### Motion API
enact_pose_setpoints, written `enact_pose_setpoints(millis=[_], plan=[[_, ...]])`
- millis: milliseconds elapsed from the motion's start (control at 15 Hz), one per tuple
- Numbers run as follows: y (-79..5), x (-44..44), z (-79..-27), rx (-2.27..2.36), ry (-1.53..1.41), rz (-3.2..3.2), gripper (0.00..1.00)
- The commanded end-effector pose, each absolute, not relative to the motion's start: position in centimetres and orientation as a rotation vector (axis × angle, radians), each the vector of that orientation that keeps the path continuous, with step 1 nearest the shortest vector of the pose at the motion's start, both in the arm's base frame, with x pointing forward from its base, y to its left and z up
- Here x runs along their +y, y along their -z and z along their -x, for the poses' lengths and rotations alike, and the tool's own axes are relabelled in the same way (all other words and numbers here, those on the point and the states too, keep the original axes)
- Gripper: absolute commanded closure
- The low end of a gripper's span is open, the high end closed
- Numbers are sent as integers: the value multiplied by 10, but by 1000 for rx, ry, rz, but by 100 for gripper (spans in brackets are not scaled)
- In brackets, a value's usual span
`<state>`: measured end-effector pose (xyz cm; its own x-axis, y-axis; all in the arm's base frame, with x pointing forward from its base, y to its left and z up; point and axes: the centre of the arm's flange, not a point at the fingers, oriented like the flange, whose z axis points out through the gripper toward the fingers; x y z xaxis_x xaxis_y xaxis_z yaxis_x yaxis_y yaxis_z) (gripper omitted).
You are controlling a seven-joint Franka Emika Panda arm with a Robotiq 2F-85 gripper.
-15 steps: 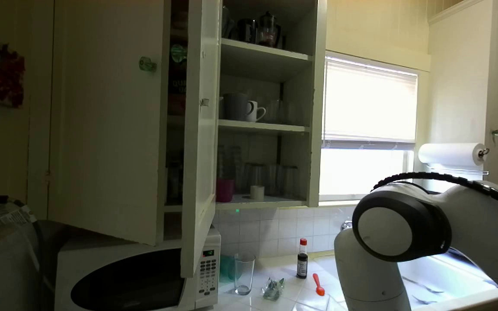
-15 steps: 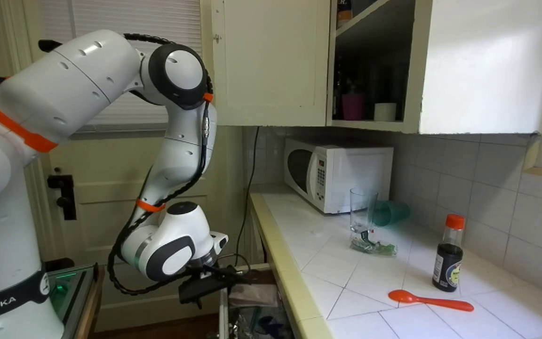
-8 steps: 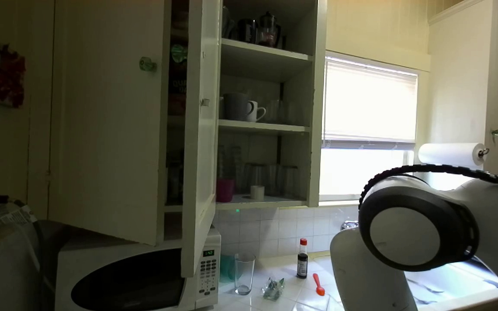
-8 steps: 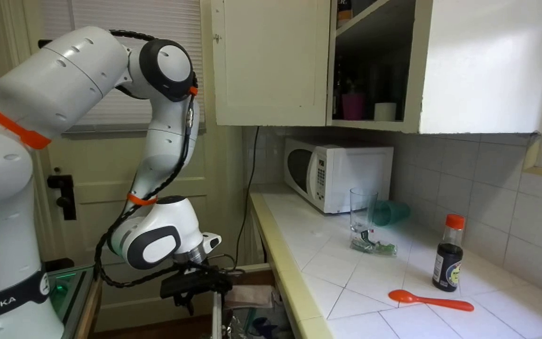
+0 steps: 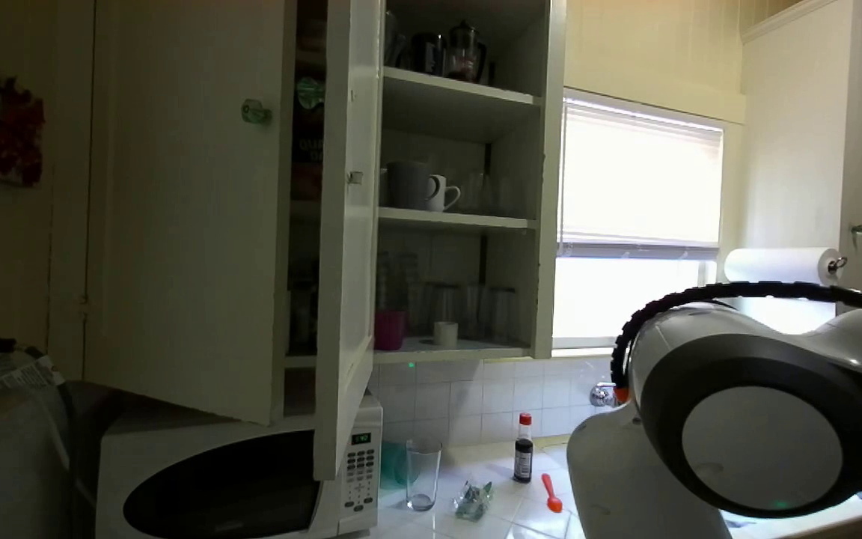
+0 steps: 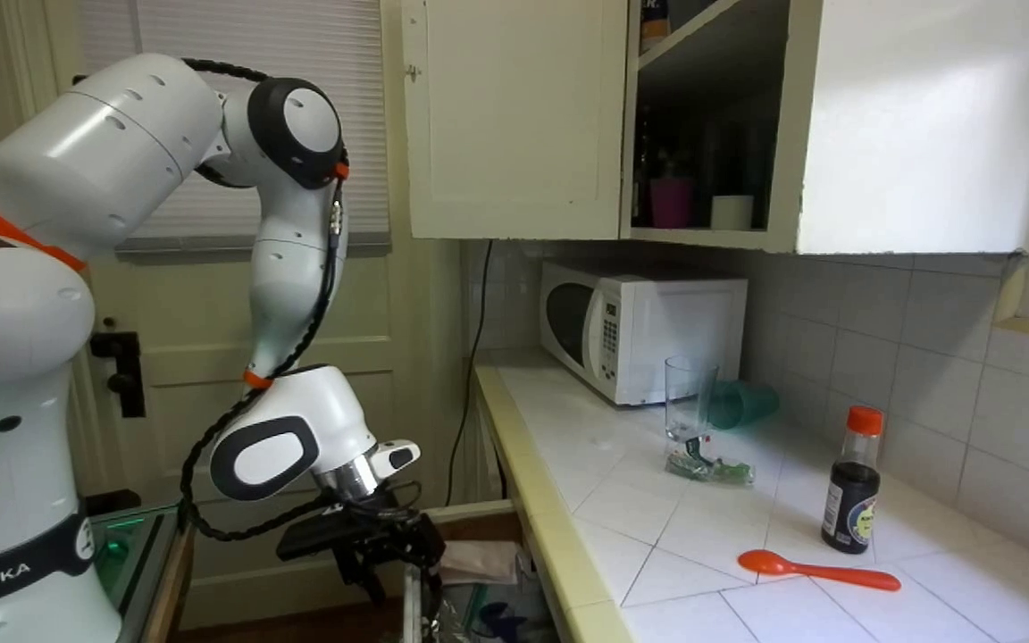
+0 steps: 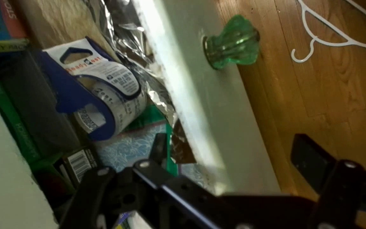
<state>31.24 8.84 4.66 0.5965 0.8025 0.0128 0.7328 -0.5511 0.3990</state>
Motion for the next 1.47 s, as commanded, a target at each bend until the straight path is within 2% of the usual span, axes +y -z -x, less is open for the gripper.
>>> enact_pose_setpoints(millis=[0,333,667,733,800,1067,1200,1400], plan=[[-77,74,-294,1136,-343,-2558,0],[-100,66,-297,998,-551,-2615,0],[-112,67,-297,1179,-667,-2598,0],[-115,63,-296,1199,-668,-2597,0],[-73,93,-332,1147,-618,-2608,0],[-67,98,-343,1164,-648,-2639,0],[-81,102,-345,1154,-749,-2736,0],[-110,102,-338,1096,-752,-2920,0]])
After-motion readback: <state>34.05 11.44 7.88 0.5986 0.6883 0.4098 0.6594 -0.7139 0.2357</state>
